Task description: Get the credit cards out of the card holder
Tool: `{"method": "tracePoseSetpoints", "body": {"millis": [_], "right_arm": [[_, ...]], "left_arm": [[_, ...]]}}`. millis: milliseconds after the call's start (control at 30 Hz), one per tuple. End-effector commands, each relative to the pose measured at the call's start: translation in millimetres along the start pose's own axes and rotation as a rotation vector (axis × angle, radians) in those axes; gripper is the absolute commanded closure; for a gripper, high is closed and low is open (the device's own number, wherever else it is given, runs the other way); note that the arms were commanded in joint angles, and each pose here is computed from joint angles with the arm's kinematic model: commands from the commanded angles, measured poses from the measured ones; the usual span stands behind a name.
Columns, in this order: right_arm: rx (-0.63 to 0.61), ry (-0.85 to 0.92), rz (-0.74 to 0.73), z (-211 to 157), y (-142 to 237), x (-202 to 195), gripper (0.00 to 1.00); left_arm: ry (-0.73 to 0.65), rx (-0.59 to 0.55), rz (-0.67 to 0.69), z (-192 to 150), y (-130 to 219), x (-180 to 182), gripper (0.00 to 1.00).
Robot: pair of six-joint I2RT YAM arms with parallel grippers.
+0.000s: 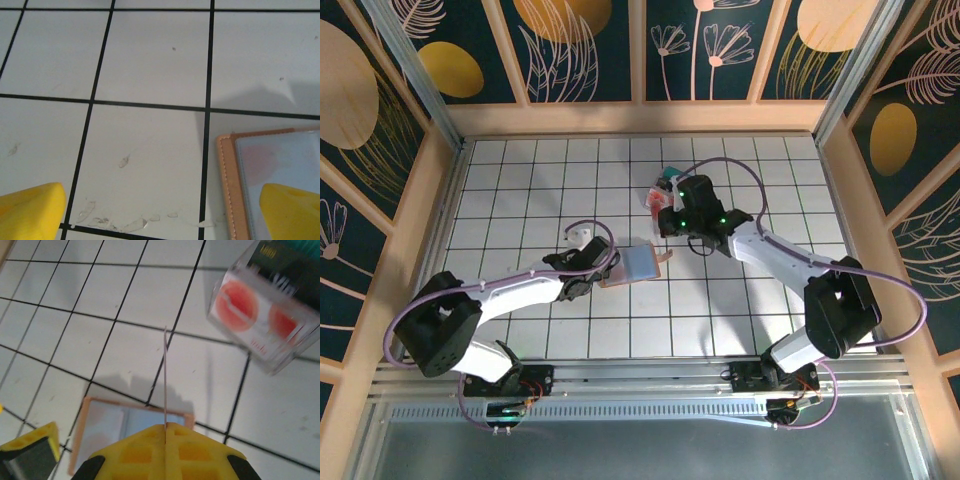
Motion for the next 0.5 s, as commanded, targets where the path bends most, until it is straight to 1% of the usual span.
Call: {"method": "tracePoseSetpoints", "body": {"millis": [0,100,200,267,300,467], "right_arm": [[-0.075,0.158,-0.114,21.0,9.3,-9.1,1.00],[-0.122,0.217,-0.133,34.3,10.5,-16.3,1.00],[-0.141,0.276,-0.145,43.9,8.2,-25.1,1.00],[-0.138,0.319,-0.112,45.8,3.4,-21.8,1.00],[-0.139,0.316,-0.129,50.2,2.3,-35.0,1.00],[-0.114,0.370,-0.112,54.7,-8.9,-49.6,1.00]], "left_arm": [[-0.017,0.056,0.015,-14.9,-3.2,-0.6,0.01],[-0.017,0.065,-0.002,-18.8,-6.6,-5.7,0.01],[-0.017,0.056,-0.007,-20.1,-10.5,-7.7,0.01],[-0.022,0.042,-0.014,-20.2,-13.4,-9.0,0.01],[-0.028,0.037,-0.010,-20.4,-14.9,-9.6,0.01],[-0.054,0.023,0.065,-19.2,-24.4,-7.1,0.01]]}}
Point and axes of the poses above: each hand's point on the last joint's axis, 136 mm out from that joint toward the fingers, its own y axis back along the fingers, its own x axis along the line the jaws close on, z = x × y, the point moved 8 cm from there along y, back along the fingers, and after that the axes turned 4 degrees about y, right-handed, at the moved point
